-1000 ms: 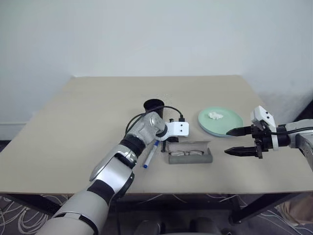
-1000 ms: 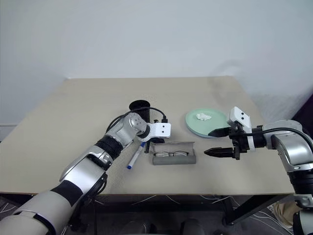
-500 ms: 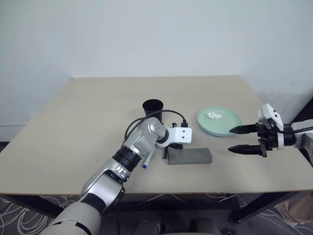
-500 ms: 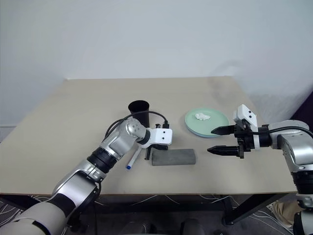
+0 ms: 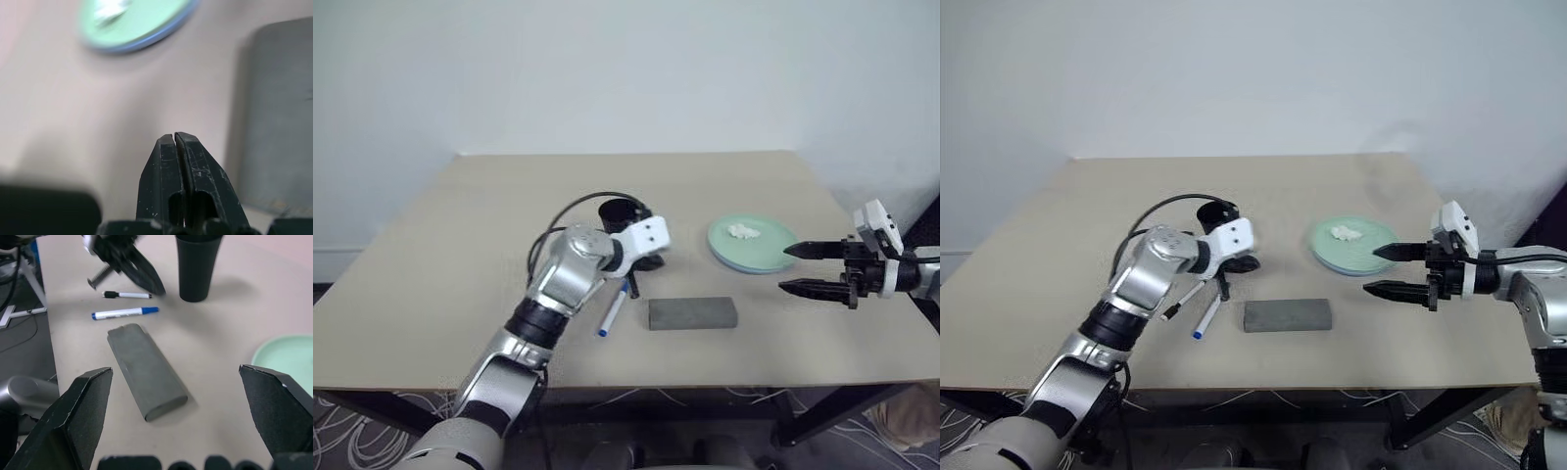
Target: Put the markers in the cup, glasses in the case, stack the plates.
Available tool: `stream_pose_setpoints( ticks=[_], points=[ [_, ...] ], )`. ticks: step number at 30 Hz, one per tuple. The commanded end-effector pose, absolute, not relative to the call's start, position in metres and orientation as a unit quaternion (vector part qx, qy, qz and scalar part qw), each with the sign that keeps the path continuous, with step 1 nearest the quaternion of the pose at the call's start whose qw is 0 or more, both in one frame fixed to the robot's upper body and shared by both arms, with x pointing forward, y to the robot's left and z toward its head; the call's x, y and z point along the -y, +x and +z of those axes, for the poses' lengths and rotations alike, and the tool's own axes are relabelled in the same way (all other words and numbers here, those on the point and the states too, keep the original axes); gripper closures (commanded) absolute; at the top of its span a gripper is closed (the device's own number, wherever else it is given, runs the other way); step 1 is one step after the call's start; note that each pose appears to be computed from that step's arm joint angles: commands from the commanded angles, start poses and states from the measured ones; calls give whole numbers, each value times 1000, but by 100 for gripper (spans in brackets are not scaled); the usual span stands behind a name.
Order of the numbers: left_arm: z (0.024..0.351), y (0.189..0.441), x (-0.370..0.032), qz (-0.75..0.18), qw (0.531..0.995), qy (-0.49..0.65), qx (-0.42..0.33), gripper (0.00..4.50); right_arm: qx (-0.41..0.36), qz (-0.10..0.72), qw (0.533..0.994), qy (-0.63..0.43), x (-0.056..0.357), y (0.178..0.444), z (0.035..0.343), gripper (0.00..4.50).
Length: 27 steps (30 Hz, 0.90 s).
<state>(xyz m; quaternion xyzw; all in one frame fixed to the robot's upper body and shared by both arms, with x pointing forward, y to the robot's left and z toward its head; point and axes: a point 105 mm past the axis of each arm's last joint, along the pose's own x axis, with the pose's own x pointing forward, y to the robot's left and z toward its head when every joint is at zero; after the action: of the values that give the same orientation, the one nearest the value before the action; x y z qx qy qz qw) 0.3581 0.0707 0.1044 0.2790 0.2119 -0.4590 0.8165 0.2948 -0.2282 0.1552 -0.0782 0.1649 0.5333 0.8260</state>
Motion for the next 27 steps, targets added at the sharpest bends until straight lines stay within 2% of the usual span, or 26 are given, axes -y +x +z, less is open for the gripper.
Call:
stream_pose_setpoints(
  ticks=[1,8,9,11,22,23,27],
  points=[
    [112,356,-85,-417,844,248,-229,446,-135,535,830,-88,228,297,168,0],
    [105,363,-100,-358,863,202,-292,446,-140,542,824,-89,220,301,163,0],
    [105,364,-100,-354,865,198,-297,430,-141,544,822,-90,219,302,163,0],
    [105,366,-100,-349,865,195,-303,391,-143,546,820,-91,218,302,161,0],
    [106,370,-95,-324,863,210,-326,21,-142,548,819,-90,212,302,159,0],
    [108,370,-92,-323,863,207,-330,4,-143,549,819,-91,212,302,158,0],
    [116,371,-82,-316,870,191,-328,4,-145,552,816,-91,209,302,157,0]
  ],
)
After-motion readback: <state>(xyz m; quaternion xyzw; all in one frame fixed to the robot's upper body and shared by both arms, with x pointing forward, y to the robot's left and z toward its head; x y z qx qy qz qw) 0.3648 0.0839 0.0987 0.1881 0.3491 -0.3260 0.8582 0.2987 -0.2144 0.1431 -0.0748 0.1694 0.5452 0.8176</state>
